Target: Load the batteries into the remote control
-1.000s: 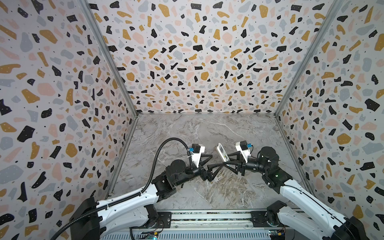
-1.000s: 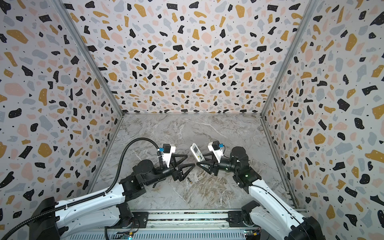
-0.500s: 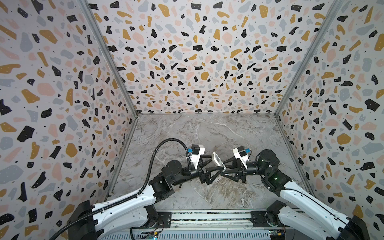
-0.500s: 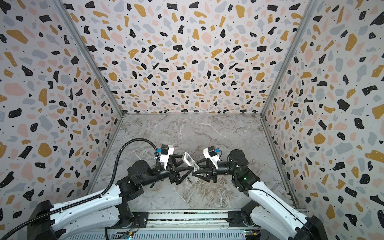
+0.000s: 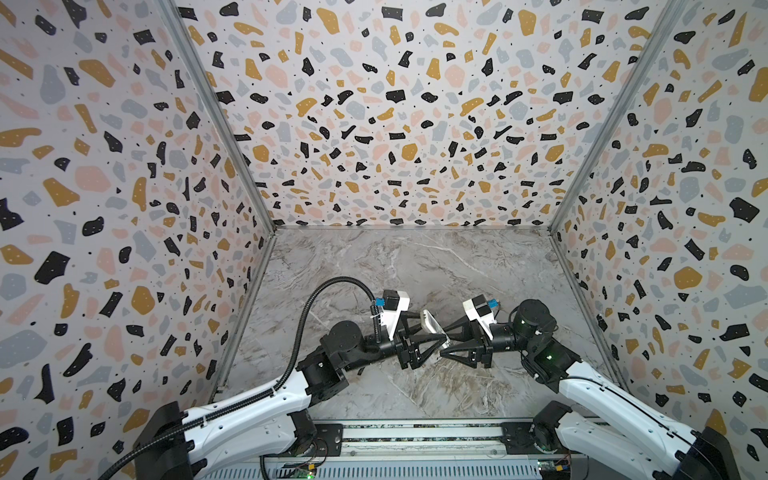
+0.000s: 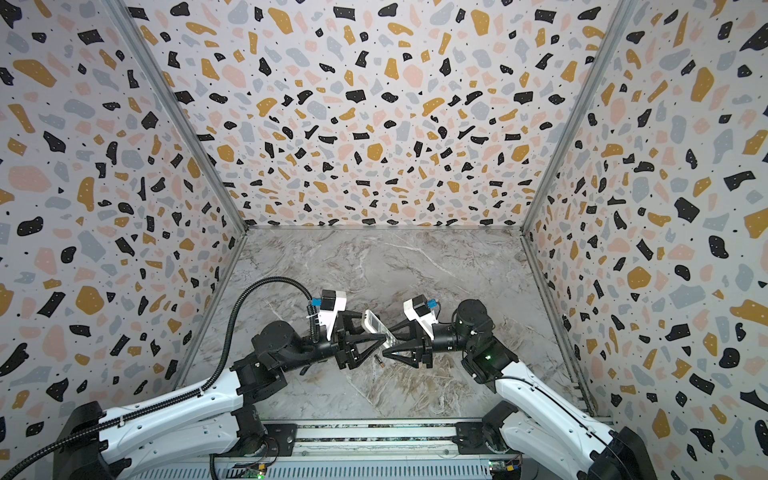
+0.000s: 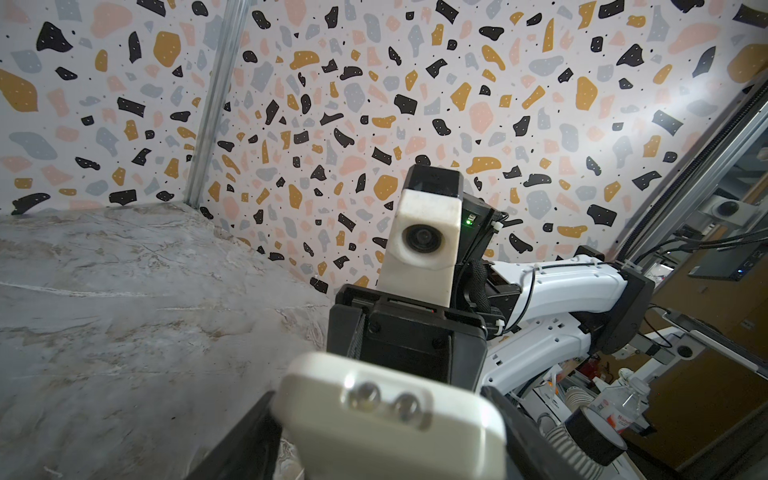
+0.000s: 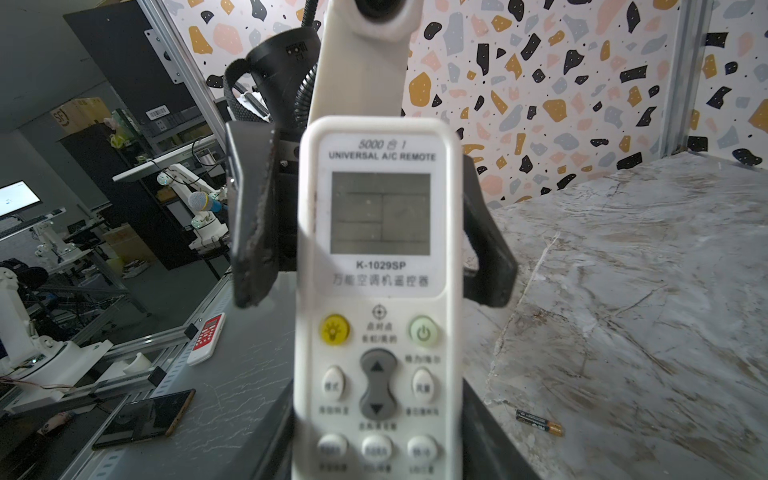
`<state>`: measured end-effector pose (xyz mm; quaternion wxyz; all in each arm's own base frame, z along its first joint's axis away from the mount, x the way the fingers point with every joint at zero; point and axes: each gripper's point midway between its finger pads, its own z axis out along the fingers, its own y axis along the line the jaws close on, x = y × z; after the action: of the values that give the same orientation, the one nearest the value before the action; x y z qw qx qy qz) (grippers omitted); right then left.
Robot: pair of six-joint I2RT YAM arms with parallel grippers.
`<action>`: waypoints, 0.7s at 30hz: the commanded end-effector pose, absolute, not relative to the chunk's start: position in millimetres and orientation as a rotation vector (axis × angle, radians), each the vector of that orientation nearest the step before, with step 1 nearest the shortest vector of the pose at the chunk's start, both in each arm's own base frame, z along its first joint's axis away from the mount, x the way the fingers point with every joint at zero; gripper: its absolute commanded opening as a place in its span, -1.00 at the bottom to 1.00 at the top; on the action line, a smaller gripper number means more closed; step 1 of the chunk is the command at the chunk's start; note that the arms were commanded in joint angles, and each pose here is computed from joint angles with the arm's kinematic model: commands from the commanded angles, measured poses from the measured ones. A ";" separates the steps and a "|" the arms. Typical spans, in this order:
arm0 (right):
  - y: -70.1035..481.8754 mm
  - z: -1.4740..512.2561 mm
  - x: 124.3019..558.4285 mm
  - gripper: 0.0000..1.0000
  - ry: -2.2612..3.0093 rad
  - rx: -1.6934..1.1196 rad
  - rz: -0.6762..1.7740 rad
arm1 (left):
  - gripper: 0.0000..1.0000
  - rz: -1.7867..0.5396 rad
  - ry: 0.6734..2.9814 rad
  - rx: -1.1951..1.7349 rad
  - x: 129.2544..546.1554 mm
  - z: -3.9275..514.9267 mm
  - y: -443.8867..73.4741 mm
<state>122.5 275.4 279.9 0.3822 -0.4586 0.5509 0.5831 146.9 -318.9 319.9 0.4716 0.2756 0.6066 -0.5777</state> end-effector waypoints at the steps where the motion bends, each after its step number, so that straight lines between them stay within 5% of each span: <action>1: 275.4 296.3 114.3 -0.77 1.308 -1.216 1.488 | 0.40 -1.444 1.359 0.687 137.4 349.1 -314.4; 11: 276.5 296.5 112.5 -0.63 1.297 -1.227 1.484 | -0.07 -1.430 1.367 0.670 140.6 344.6 -313.1; 21: 277.4 288.5 136.8 0.46 1.402 -1.121 1.339 | -0.89 -1.338 1.439 0.526 164.9 334.3 -304.4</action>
<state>125.1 277.9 277.5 0.3978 -0.4599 0.5549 0.5678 153.4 -314.0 326.5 0.4953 0.2582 0.6037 -0.5688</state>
